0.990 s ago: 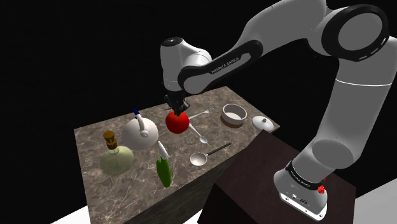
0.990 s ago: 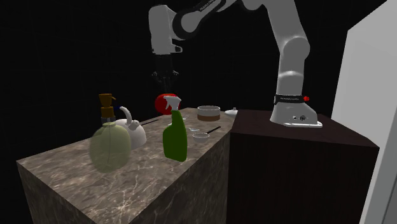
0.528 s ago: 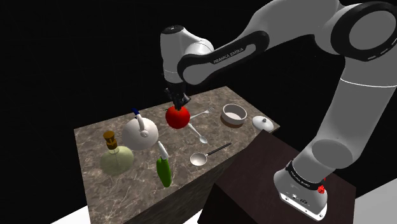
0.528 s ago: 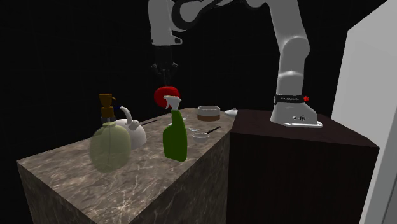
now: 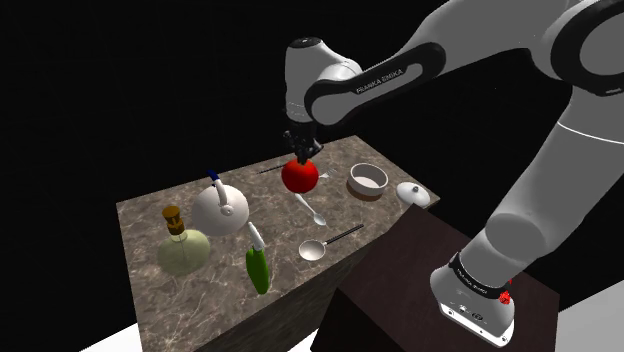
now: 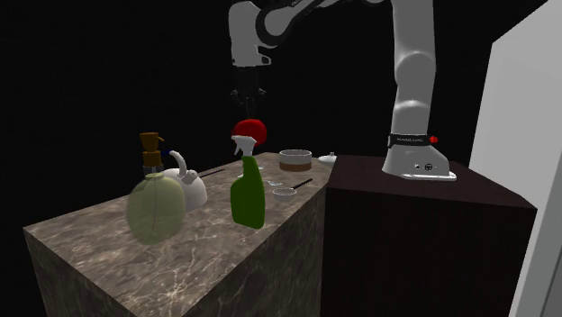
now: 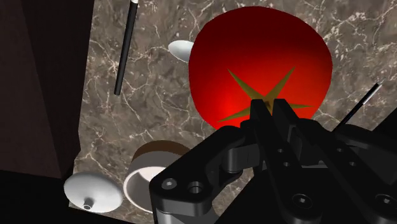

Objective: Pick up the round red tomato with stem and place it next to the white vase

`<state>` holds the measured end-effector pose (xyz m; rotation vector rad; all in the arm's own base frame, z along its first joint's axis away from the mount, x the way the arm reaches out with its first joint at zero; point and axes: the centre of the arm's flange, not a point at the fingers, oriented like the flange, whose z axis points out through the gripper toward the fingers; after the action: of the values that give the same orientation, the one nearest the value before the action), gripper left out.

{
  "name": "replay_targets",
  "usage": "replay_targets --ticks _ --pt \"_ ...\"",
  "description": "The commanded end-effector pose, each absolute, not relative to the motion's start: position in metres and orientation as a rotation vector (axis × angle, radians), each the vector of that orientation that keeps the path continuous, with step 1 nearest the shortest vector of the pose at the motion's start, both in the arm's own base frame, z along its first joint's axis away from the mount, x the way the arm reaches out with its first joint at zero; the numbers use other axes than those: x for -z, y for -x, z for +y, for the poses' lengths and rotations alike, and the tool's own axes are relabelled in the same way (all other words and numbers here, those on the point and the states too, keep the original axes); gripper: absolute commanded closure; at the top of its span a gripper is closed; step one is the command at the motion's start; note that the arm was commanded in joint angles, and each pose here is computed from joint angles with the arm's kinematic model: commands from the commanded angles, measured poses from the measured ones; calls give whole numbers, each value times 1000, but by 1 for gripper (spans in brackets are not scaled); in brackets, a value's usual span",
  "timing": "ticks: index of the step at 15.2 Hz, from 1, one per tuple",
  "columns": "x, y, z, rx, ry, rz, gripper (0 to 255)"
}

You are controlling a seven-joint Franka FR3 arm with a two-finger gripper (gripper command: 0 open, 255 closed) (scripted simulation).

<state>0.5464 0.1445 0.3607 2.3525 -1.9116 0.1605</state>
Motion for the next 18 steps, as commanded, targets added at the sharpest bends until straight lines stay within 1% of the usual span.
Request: replay_targets --ticks 1,18 --pt "-362 -541 120 -161 -2355 -1910 255" --pt "-363 -497 -100 -161 -2355 -1910 255"
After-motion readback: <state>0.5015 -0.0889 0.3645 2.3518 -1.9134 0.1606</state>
